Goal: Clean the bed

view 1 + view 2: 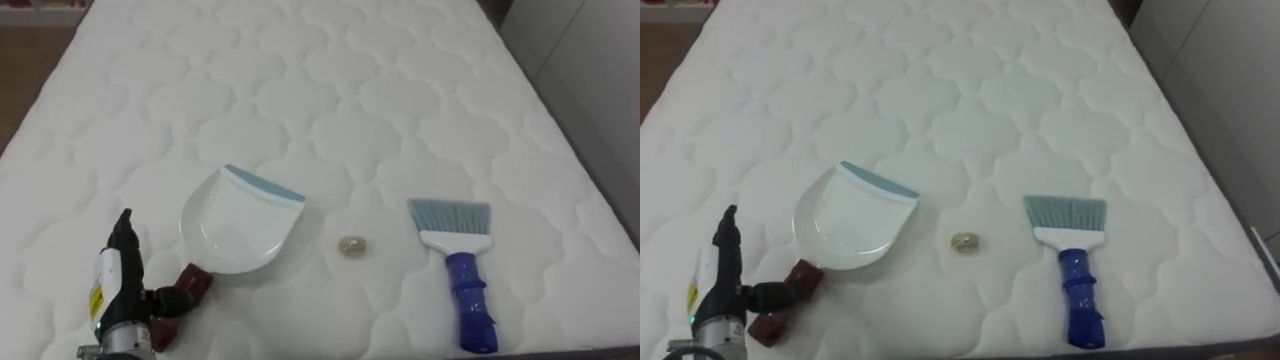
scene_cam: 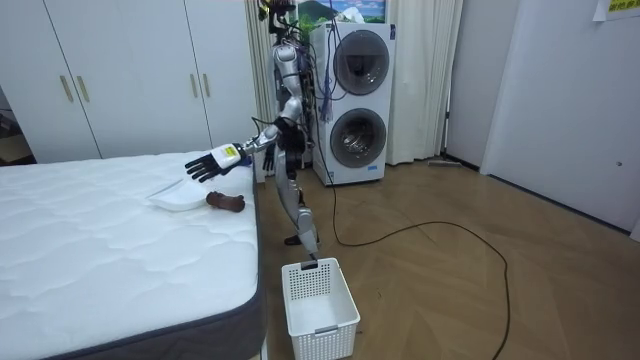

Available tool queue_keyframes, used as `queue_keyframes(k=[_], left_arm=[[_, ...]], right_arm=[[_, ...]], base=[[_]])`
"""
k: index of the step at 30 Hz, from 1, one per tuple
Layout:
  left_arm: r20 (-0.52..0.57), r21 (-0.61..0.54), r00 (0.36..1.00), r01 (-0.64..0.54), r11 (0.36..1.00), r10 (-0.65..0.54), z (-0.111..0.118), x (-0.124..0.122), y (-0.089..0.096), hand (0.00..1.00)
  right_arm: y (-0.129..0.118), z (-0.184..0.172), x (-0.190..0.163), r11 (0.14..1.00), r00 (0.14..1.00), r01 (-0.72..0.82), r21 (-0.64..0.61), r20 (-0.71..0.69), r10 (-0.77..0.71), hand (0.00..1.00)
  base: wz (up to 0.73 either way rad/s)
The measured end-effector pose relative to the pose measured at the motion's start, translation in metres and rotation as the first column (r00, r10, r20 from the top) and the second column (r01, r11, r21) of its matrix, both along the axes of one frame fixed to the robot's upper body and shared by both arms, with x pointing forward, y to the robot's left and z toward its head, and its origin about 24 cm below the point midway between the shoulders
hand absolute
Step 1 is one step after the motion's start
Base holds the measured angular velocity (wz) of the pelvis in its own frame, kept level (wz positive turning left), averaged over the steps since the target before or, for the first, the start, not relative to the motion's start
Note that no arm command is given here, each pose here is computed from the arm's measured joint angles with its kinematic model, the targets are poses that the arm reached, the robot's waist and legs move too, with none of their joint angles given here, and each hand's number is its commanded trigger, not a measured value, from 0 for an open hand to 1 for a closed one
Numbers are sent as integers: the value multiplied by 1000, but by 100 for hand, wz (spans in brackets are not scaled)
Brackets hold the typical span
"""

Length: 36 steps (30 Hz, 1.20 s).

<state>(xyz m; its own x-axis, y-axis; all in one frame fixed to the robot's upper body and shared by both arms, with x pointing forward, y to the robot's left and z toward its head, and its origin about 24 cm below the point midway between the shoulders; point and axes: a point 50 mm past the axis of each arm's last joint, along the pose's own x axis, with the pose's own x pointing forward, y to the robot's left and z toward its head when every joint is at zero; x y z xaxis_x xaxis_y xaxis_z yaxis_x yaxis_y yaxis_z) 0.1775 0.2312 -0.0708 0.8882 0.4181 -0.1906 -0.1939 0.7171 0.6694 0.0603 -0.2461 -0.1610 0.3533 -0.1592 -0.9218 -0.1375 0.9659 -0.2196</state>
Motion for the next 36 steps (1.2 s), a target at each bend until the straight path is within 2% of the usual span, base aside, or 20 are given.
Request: queue_keyframes(k=[12, 18, 25, 36], left_arm=[[-120, 8, 992, 30, 1000, -29, -22, -7, -6, 0], [-126, -4, 992, 8, 1000, -9, -23, 6, -3, 0], [-181, -10, 983, 1, 1000, -2, -32, 3, -3, 0], [-209, -3, 978, -9, 1000, 8, -35, 5, 0, 0]], right_arm=[[-1, 2, 10, 998, 998, 55, 14, 33, -56, 0], [-2, 3, 16, 1000, 999, 30, 8, 37, -31, 0], [-2, 4, 25, 1000, 999, -2, 1, 39, 2, 0], [-1, 5, 34, 1000, 999, -31, -5, 45, 31, 0]], base=[[1], [-2], [-1], [0]])
